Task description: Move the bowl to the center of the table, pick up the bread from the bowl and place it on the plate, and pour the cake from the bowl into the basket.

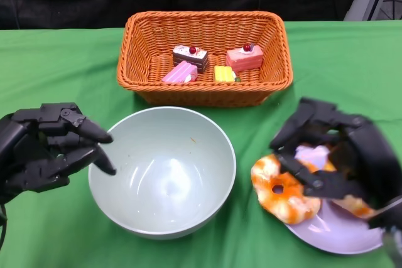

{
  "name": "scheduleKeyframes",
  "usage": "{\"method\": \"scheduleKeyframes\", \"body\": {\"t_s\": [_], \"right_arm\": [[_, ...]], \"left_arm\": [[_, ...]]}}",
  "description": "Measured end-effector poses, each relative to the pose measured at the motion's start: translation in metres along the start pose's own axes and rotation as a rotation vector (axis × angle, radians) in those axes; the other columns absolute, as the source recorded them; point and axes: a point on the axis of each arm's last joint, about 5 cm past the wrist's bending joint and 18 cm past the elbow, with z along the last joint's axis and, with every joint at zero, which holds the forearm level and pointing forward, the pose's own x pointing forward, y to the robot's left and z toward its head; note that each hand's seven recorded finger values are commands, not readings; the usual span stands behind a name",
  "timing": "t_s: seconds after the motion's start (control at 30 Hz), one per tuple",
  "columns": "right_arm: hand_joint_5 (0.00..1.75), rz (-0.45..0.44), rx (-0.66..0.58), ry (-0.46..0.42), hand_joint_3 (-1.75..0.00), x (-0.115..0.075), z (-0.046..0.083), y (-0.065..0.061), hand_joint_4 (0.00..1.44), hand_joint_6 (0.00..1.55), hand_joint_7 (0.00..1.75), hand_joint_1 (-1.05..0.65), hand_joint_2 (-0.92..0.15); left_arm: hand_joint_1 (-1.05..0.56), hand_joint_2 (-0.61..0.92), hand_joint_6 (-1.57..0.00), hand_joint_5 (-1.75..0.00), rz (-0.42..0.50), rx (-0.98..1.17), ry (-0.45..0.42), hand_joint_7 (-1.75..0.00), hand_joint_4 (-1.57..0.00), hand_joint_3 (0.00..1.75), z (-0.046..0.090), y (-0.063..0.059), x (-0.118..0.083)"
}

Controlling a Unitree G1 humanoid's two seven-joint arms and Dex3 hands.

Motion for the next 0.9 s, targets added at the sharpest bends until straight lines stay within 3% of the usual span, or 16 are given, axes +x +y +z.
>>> {"method": "scheduleKeyframes", "body": {"t_s": [0.13,0.23,0.33,0.5,0.67,0.9], "right_arm": [[1.63,-0.016,-0.015,0.008,-0.95,-0.001,0.001,-0.005,0.72,0.67,1.30,-0.14,-0.53],[1.68,-0.101,-0.073,0.019,-1.00,-0.008,0.005,-0.026,0.69,0.64,1.33,-0.11,-0.52],[1.68,-0.173,-0.093,0.017,-1.00,-0.012,0.005,-0.044,0.71,0.64,1.33,-0.10,-0.51],[1.68,-0.202,-0.101,0.020,-1.04,-0.013,-0.003,-0.051,0.73,0.66,1.33,-0.10,-0.50],[1.69,-0.270,-0.111,0.057,-1.01,-0.016,-0.012,-0.059,0.71,0.64,1.33,-0.10,-0.52],[1.67,-0.276,-0.102,0.073,-1.04,-0.016,-0.018,-0.061,0.72,0.67,1.30,-0.10,-0.51]], "left_arm": [[0.00,0.82,-0.75,-1.65,0.008,0.011,0.001,-1.31,-0.76,0.78,-0.001,-0.002,0.000],[-0.02,0.76,-0.74,-1.70,0.037,0.042,-0.010,-1.35,-0.76,0.88,-0.006,-0.004,-0.001],[-0.02,0.77,-0.74,-1.71,0.109,0.044,-0.007,-1.35,-0.76,0.87,-0.012,-0.003,-0.004],[-0.04,0.81,-0.70,-1.74,0.185,0.024,-0.020,-1.42,-0.70,0.76,-0.018,0.000,-0.001],[-0.05,0.80,-0.65,-1.75,0.292,0.035,-0.021,-1.48,-0.68,0.76,-0.024,0.009,-0.003],[-0.07,0.77,-0.65,-1.75,0.339,0.023,-0.041,-1.45,-0.66,0.75,-0.027,0.014,-0.003]]}}
